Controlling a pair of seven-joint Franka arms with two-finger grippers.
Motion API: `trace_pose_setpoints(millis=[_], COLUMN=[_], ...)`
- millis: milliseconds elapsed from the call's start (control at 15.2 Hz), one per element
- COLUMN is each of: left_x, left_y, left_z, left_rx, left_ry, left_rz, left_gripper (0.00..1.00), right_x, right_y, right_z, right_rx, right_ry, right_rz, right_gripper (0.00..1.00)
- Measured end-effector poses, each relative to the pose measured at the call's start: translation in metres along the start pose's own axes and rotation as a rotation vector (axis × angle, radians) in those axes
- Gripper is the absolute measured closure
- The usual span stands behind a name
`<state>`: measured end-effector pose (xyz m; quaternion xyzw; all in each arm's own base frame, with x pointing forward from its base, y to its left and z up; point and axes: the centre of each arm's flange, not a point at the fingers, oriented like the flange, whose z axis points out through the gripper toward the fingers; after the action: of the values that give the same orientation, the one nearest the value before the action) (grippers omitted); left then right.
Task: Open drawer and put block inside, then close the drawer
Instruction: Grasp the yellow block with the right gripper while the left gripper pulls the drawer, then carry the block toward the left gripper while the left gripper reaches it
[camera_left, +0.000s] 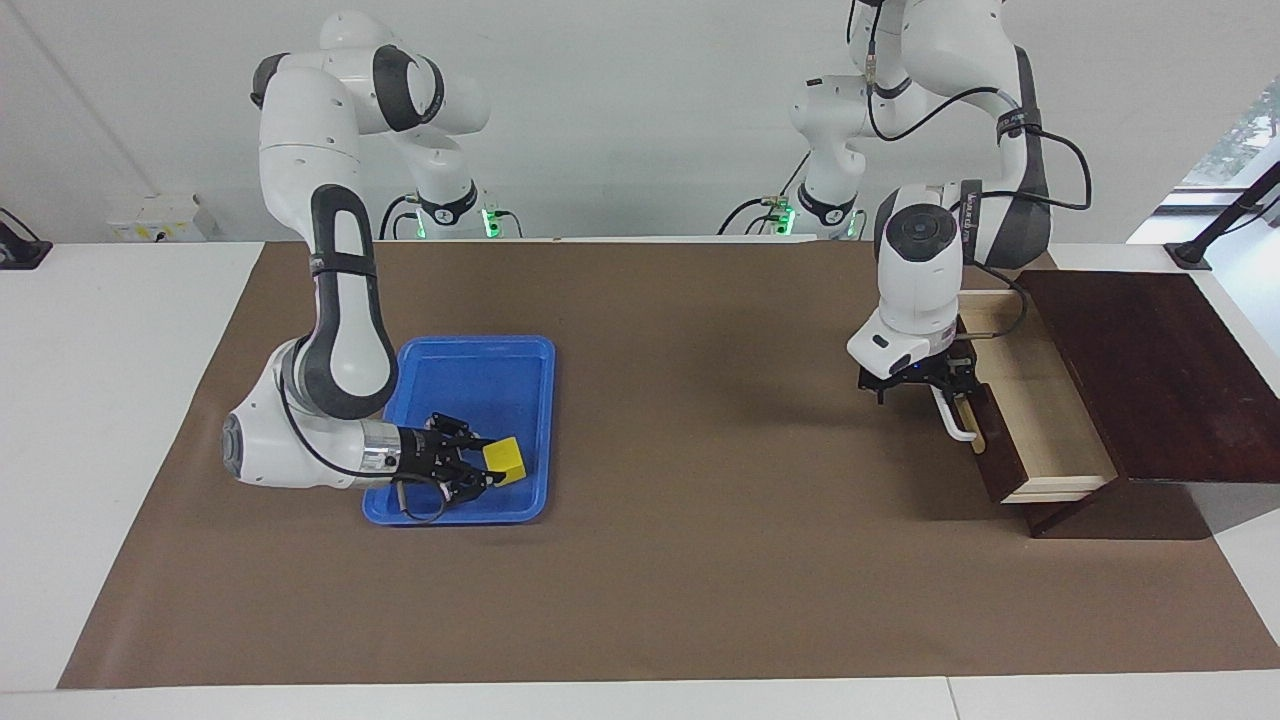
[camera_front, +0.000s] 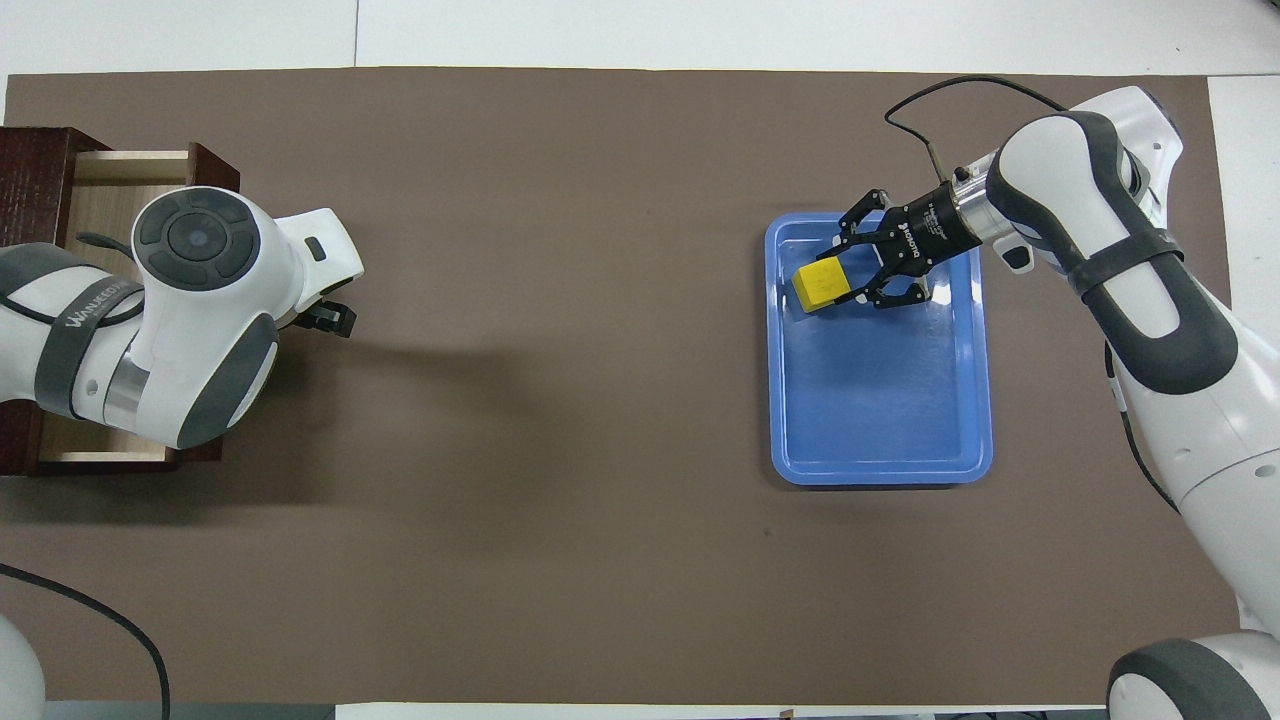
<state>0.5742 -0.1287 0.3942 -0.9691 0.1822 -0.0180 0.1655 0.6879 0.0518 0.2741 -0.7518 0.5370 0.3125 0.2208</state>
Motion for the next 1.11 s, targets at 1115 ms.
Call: trace_pose_setpoints(millis=[1115], left_x=[0.026], left_y=[0.020], left_z=[-0.180], left_rx=[-0.310], left_ry=[-0.015], left_rz=[-0.706], left_gripper=[0.00], right_x=[-0.203], right_y=[0.017], right_z=[-0.126], right_rx=[0.122], right_ry=[0.054], right_rz=[0.102], right_gripper=[0.45])
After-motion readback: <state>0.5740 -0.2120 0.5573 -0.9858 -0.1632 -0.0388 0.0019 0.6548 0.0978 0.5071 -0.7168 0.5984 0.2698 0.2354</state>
